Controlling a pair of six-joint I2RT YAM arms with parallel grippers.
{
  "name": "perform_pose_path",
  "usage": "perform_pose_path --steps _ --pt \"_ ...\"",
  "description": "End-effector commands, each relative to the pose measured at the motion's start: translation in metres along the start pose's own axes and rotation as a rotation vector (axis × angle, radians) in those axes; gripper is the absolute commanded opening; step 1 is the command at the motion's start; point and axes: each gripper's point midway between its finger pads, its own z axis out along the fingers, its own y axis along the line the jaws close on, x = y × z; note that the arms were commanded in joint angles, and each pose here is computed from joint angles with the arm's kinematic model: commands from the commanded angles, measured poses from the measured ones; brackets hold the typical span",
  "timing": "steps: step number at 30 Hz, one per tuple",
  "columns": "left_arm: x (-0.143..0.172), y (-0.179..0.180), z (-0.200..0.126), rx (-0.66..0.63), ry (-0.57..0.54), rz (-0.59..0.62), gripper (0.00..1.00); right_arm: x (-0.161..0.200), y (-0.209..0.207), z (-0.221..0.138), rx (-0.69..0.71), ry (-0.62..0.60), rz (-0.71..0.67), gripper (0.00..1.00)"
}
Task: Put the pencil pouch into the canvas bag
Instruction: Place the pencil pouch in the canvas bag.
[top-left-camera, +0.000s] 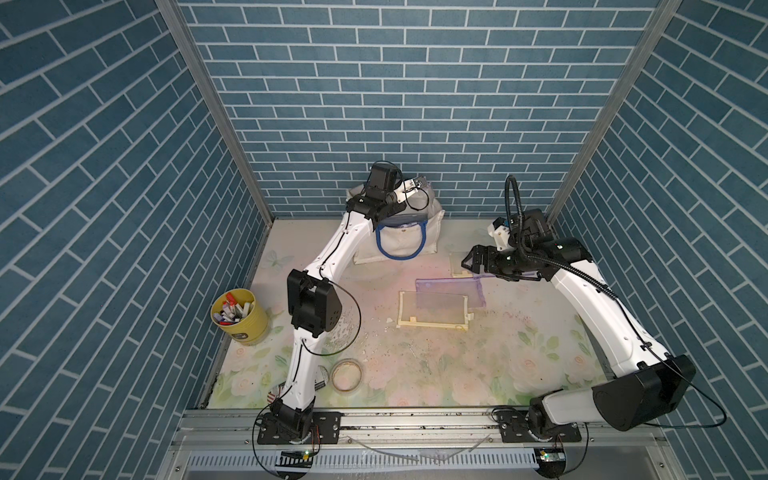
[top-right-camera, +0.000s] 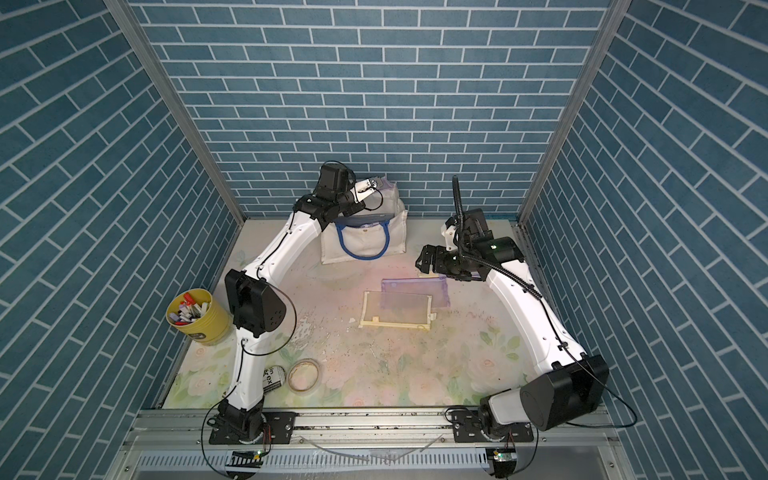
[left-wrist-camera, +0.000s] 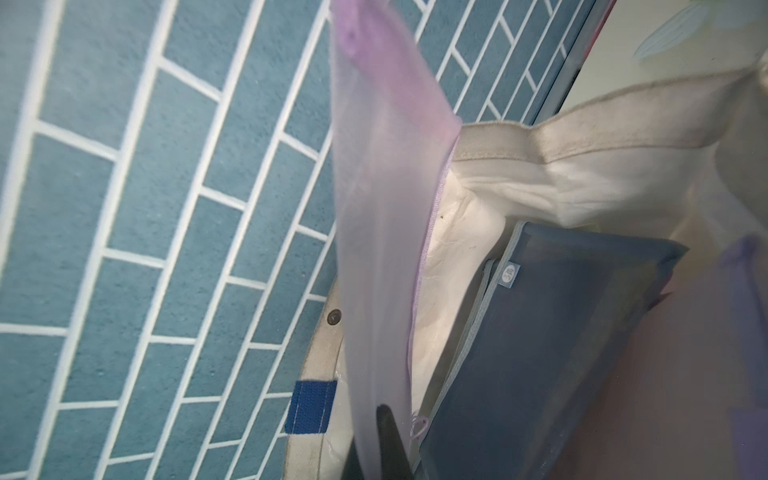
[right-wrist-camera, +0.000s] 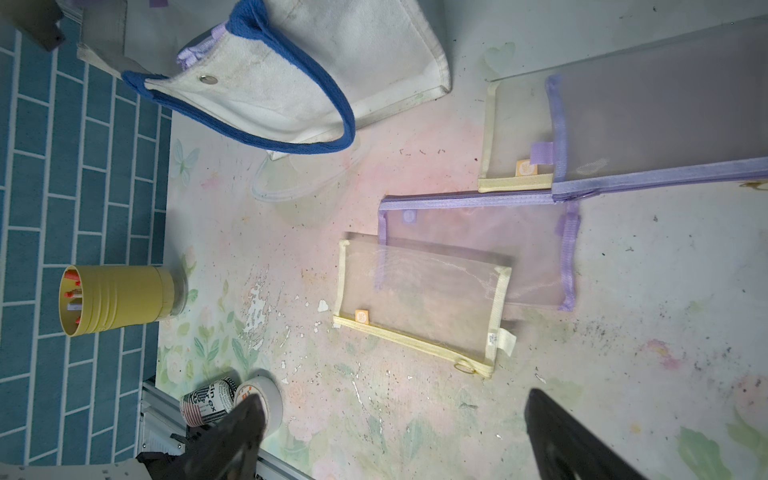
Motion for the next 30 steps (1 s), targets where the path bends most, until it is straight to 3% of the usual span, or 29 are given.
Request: perform_pose_path --steps 1,6,11,14,22,26,30 --pt "0.016 -0.012 0.017 0.006 0.035 -0.001 0.00 0.010 -0.004 -0.001 -0.001 0.014 0.015 0.97" --pt "0.026 -0.020 0.024 0.017 0.056 -0.006 0.02 0.005 -0.002 -0.004 -0.004 -0.002 0.018 0.96" --pt "0.015 -0.010 0.014 -0.007 0.019 -0.063 0.43 0.001 0.000 -0.004 -0.004 -0.010 0.022 0.96" --pt "-0.008 0.008 -0.009 -0.030 -0.054 -0.119 0.56 -0.001 -0.002 -0.004 0.006 -0.019 0.028 0.96" --pt "-0.053 0.040 -0.112 -0.052 -0.178 -0.309 0.71 -0.009 -0.005 0.022 -0.002 0.006 0.038 0.96" --pt "-0.038 0.003 -0.168 0.043 -0.174 -0.523 0.96 -0.010 -0.009 0.054 -0.015 0.074 0.034 0.96" --pt "-0.003 -0.073 -0.214 0.268 -0.089 -0.809 0.99 -0.008 -0.015 0.094 -0.030 0.177 0.036 0.95"
